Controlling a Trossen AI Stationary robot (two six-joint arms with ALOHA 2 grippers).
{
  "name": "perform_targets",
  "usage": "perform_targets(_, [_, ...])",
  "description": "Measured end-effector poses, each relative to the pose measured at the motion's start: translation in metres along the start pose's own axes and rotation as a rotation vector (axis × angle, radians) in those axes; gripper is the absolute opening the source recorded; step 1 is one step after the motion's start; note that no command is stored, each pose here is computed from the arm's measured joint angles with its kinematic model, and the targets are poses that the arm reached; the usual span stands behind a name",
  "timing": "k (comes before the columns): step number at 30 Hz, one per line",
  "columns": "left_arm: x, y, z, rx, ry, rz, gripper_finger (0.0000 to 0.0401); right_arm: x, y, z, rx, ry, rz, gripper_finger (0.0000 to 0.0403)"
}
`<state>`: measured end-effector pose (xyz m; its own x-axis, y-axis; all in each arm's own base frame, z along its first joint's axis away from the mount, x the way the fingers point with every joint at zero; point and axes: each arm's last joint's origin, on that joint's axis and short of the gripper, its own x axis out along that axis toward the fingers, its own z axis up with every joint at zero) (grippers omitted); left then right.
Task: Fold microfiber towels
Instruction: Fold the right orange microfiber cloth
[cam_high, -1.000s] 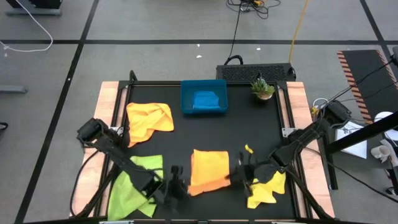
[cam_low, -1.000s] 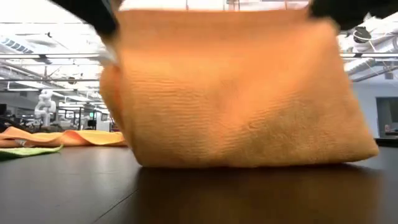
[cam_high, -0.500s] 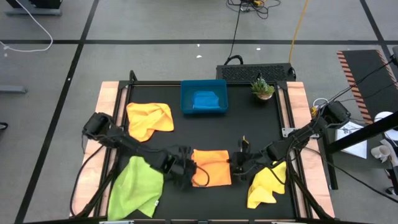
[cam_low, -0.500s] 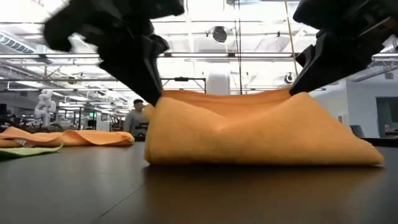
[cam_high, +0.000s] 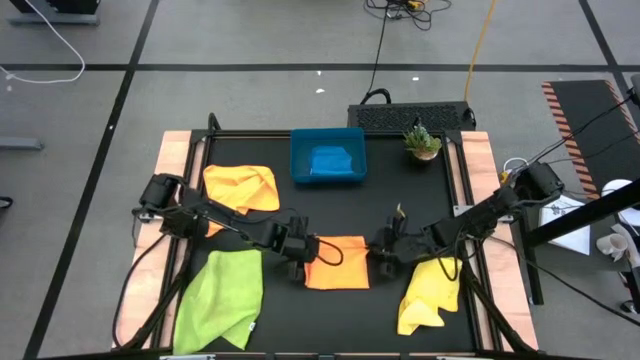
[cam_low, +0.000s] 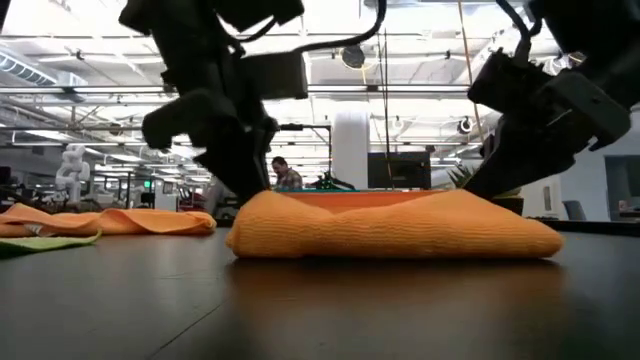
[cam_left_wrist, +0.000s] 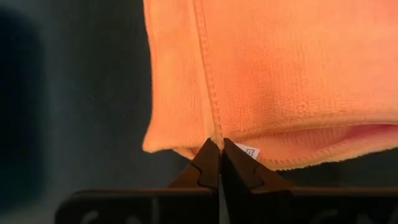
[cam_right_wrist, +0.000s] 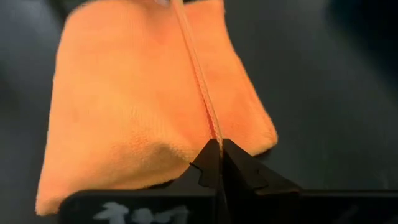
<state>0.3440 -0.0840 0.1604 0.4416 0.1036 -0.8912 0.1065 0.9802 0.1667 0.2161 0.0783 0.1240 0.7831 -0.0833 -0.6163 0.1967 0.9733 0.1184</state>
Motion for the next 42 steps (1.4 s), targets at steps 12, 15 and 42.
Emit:
perform_targets(12, [0.009,0.010,-0.003,-0.026,-0.046,0.013,0.0007,0.004,-0.017,0.004,0.007,-0.091,0.000,0.0060])
perform_targets(15, [0.009,0.011,-0.004,-0.009,-0.042,0.028,0.0011,0.003,-0.020,0.007,0.013,-0.111,-0.004,0.0085])
perform_targets(42, [0.001,-0.024,0.006,-0.117,-0.221,0.032,0.0127,0.022,-0.014,-0.006,-0.050,-0.041,0.109,0.0093])
